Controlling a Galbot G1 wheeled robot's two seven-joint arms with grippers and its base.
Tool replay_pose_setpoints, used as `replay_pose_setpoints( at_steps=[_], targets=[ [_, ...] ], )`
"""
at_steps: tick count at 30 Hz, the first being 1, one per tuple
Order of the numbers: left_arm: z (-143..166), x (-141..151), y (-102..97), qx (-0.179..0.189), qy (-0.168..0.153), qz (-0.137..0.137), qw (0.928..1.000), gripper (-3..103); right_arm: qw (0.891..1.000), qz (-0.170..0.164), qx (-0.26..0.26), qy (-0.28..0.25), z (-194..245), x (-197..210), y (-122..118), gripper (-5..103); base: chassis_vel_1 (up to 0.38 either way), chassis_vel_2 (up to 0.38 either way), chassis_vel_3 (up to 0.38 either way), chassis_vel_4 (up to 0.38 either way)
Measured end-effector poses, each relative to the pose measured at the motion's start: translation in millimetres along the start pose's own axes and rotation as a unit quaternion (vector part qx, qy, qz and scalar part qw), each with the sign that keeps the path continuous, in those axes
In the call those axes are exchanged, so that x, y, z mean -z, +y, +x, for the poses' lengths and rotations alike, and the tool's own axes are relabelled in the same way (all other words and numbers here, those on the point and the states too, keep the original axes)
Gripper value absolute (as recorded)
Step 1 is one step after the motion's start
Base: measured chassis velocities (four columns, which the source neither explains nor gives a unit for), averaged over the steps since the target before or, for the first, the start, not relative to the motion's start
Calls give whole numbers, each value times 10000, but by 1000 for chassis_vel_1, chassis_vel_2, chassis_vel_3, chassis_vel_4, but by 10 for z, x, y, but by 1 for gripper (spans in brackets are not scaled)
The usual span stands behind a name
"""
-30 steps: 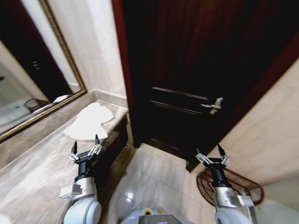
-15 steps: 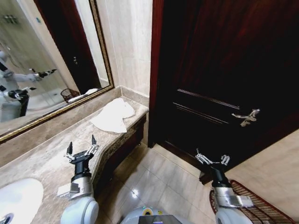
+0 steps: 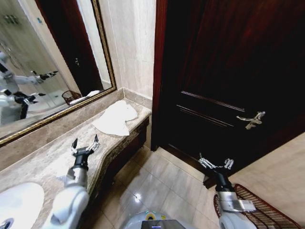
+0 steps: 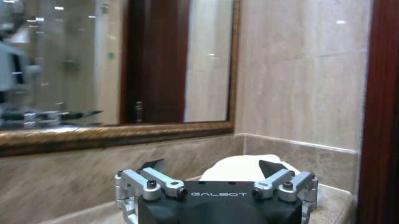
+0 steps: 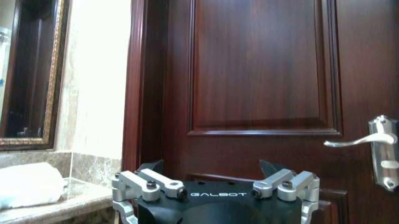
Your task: Discard the used towel into the hamper.
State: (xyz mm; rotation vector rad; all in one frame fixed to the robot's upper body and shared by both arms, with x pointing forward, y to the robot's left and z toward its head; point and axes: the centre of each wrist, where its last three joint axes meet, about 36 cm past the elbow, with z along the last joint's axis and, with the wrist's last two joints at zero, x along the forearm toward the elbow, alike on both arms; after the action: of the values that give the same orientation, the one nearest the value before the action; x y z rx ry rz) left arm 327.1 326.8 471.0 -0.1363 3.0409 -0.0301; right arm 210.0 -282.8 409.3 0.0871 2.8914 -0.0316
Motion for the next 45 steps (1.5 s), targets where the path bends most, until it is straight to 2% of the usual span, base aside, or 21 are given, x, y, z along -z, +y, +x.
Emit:
replay_pose_setpoints(
  at_steps=[2, 5, 8, 9, 12, 13, 14, 17, 20, 25, 30, 37, 40, 43, 45],
  targets=[
    [-250, 40, 206, -235, 101, -128, 9996, 97, 10000, -5, -5, 48, 10, -37, -4, 100, 0, 0, 0, 0],
    [-389, 44, 312, -389, 177, -161, 9990, 97, 10000, -13, 3, 79, 12, -68, 0, 100, 0, 0, 0, 0],
    [-673, 50, 487, -731, 326, -48, 9968, 97, 9999, -13, 26, 139, 6, -130, 9, 100, 0, 0, 0, 0],
    [-673, 50, 487, -731, 326, -48, 9968, 97, 9999, -13, 26, 139, 6, -130, 9, 100, 0, 0, 0, 0],
    [-872, 50, 682, -960, 376, -26, 9947, 97, 9998, -25, 80, 194, -8, -176, 23, 100, 0, 0, 0, 0],
    [-918, 48, 767, -964, 409, -51, 9945, 97, 9996, -40, 144, 224, -31, -198, 37, 100, 0, 0, 0, 0],
    [-918, 48, 767, -964, 409, -51, 9945, 97, 9996, -40, 144, 224, -31, -198, 37, 100, 0, 0, 0, 0],
    [-1062, -24, 1006, -910, 535, -5, 9944, 97, 9986, -94, 414, 308, -148, -280, 108, 100, 0, 0, 0, 0],
    [-1209, -112, 1026, -987, 552, 16, 9936, 97, 9985, -83, 434, 326, -153, -292, 105, 100, 0, 0, 0, 0],
    [-1539, -182, 970, -1153, 381, 16, 9926, 97, 9987, -30, 377, 353, -132, -299, 55, 100, 0, 0, 0, 0],
    [-1649, -247, 906, -1248, 397, 14, 9914, 97, 9988, -16, 338, 353, -123, -305, 31, 100, 0, 0, 0, 0],
    [-2088, -450, 587, -1569, 595, -34, 9858, 97, 9990, 4, 271, 349, -123, -319, 7, 100, 0, 0, 0, 0],
    [-2220, -471, 523, -1600, 619, -66, 9852, 97, 9991, 18, 247, 354, -120, -328, -7, 100, 0, 0, 0, 0],
    [-2514, -531, 357, -1541, 710, -64, 9855, 97, 9992, 25, 189, 346, -109, -348, -39, 100, 0, 0, 0, 0],
    [-2573, -541, 321, -1517, 739, -65, 9856, 97, 9992, 23, 176, 344, -107, -351, -46, 100, 0, 0, 0, 0]
  ],
)
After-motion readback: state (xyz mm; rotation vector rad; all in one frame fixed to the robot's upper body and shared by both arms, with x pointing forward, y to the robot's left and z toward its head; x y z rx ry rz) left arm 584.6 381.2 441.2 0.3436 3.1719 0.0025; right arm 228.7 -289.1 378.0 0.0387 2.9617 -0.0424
